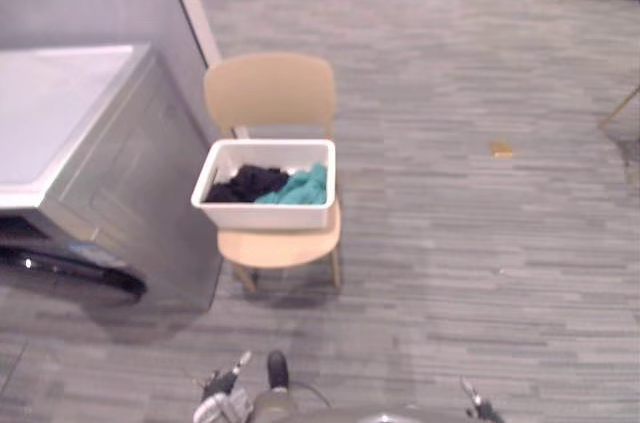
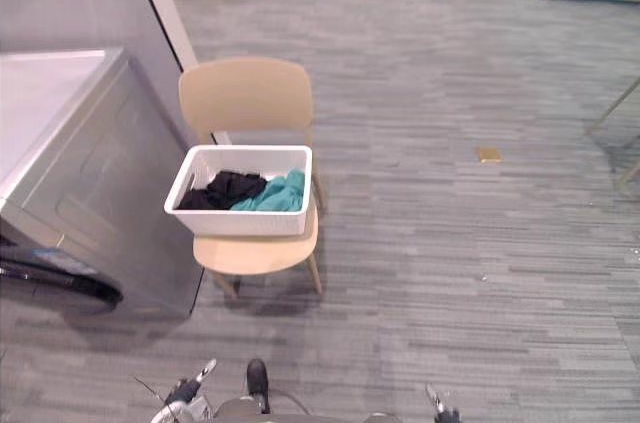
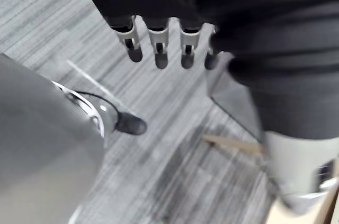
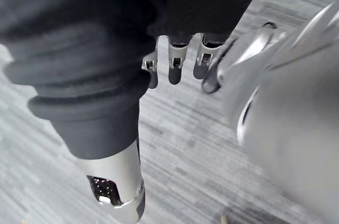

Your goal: Pick up the laundry basket with both hands and put the clothes into the washing machine.

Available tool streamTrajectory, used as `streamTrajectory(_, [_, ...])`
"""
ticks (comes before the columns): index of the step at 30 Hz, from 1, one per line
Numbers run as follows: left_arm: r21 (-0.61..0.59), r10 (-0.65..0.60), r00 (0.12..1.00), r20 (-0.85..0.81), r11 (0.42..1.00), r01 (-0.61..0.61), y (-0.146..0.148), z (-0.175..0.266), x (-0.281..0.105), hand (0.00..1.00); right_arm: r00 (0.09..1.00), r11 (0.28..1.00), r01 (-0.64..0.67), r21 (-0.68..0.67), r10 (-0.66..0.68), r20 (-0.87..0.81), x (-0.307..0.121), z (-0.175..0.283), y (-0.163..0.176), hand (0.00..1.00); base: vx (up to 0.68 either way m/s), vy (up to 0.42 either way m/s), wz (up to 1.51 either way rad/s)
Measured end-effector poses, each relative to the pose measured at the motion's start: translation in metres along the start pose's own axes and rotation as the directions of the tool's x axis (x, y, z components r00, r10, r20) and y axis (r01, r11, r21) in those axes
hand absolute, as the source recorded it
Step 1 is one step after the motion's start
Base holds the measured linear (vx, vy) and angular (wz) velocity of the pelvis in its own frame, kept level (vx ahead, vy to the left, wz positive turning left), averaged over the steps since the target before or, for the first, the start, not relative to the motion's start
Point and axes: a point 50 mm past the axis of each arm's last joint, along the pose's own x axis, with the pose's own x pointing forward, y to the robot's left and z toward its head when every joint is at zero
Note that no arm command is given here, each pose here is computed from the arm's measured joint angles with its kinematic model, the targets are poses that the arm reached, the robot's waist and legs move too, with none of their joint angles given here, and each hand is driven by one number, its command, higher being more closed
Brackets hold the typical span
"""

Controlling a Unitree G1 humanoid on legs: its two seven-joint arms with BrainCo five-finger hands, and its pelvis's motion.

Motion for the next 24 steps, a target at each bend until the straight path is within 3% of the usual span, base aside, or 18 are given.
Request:
streamTrajectory(5, [0.028, -0.026, 0.998, -0.051, 0.999, 0.028, 0.003, -0.01, 0.0, 0.0, 0.985, 0.993, 0.119, -0.015, -0.12, -0.124, -0.006, -0.027, -0.03, 0.0, 0.01, -0.001, -0.2])
streamTrajectory(9, [0.14, -0.095, 0.995, -0.041, 0.985, 0.1, -0.006, -0.005, 0.0, 0.0, 0.979, 0.989, 0.145, -0.003, -0.143, -0.148, -0.007, -0.031, -0.036, 0.0, -0.05, -0.03, 0.22])
streamTrajectory(15, [0.191, -0.113, 0.993, -0.035, 0.975, 0.118, -0.004, -0.003, 0.001, 0.0, 0.984, 0.991, 0.115, -0.063, -0.122, -0.127, -0.004, -0.022, -0.03, 0.0, -0.12, -0.08, 0.57])
streamTrajectory(20, [0.161, -0.142, 0.99, -0.006, 0.977, 0.141, -0.014, 0.002, -0.001, 0.0, 0.991, 0.98, 0.101, -0.174, -0.115, -0.07, 0.003, 0.003, -0.023, 0.0, -0.17, -0.127, 1.52])
streamTrajectory(24, [0.096, -0.099, 0.995, 0.033, 0.991, 0.095, -0.004, 0.014, 0.002, 0.0, 0.999, 0.984, 0.039, -0.173, -0.039, 0.001, 0.011, 0.025, 0.01, 0.0, -0.11, -0.024, 1.27])
